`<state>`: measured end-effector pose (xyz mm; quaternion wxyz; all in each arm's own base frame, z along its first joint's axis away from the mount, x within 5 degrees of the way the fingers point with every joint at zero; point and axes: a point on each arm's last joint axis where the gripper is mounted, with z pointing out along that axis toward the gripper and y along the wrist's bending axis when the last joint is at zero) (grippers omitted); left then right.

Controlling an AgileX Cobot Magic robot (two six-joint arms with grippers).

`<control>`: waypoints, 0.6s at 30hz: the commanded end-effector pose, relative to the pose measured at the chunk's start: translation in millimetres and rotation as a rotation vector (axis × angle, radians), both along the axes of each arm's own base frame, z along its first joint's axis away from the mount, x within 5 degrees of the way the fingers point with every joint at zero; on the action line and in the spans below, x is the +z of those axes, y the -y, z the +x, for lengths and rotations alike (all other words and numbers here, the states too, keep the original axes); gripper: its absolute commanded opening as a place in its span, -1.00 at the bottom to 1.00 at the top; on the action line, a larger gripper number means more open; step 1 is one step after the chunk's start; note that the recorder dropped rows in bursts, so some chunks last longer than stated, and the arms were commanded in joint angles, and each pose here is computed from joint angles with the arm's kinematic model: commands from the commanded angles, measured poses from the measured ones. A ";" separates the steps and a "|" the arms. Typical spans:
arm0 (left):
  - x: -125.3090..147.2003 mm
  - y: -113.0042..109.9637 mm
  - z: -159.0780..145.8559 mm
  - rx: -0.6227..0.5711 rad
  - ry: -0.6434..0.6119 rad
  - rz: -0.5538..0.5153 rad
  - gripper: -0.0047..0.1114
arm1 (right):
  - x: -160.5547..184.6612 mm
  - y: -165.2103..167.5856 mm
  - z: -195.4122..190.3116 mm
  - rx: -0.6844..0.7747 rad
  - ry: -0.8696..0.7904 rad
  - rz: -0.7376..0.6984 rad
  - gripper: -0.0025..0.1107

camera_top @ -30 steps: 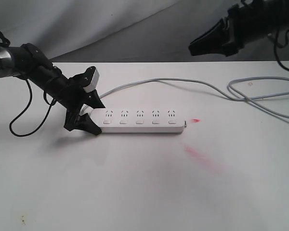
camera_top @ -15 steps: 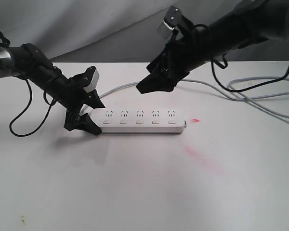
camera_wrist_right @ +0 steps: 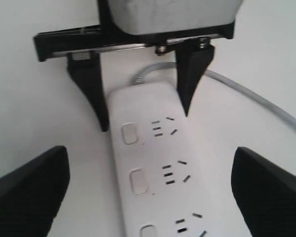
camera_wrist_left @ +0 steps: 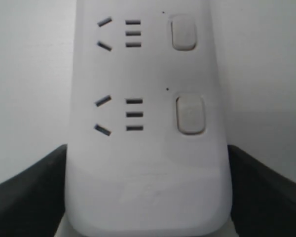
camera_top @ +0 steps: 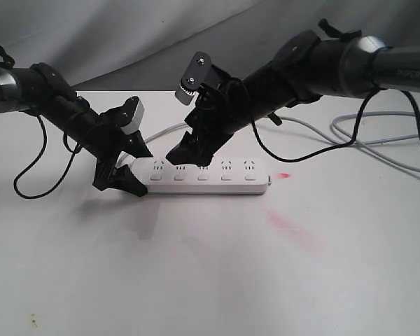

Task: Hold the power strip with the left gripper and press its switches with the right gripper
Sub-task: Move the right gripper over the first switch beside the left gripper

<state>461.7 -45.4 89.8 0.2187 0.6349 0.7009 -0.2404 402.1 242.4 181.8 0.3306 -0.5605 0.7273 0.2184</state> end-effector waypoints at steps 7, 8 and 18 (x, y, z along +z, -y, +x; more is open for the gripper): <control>0.5 1.8 -0.7 -0.006 -0.010 -0.006 -0.48 | -6.9 -0.3 14.9 -0.088 0.078 0.024 0.48; 0.5 1.8 -0.7 -0.006 -0.010 -0.006 -0.48 | -6.2 -0.8 15.2 -0.109 0.061 0.042 0.48; 0.5 1.8 -0.7 -0.006 -0.010 -0.006 -0.48 | -21.4 -6.4 12.6 -0.087 -0.003 0.068 0.48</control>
